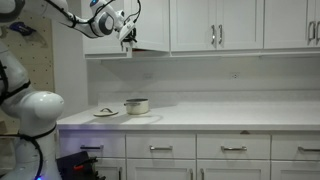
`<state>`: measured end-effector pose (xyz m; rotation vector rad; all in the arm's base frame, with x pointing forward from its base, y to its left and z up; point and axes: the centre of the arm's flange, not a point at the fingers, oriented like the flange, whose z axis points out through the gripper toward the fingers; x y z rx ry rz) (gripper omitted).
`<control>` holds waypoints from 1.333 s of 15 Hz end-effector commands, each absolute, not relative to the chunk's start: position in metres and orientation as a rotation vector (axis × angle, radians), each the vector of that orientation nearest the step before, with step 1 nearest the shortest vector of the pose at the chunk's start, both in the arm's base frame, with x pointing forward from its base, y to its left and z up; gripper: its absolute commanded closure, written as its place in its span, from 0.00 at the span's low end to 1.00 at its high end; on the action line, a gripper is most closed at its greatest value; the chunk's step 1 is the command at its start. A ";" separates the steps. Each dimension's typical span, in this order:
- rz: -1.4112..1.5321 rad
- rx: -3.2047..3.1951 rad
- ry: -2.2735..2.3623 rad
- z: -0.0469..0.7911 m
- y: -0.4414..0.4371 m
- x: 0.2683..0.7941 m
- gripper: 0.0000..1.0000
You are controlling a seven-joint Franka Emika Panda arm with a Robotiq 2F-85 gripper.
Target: Close the top right cabinet door
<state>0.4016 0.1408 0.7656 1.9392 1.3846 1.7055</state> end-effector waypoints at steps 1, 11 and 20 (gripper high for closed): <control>1.736 1.911 1.351 0.759 0.164 0.416 1.00; 1.898 1.870 1.254 0.743 0.199 0.435 1.00; 1.897 1.911 1.209 0.741 0.202 0.434 0.48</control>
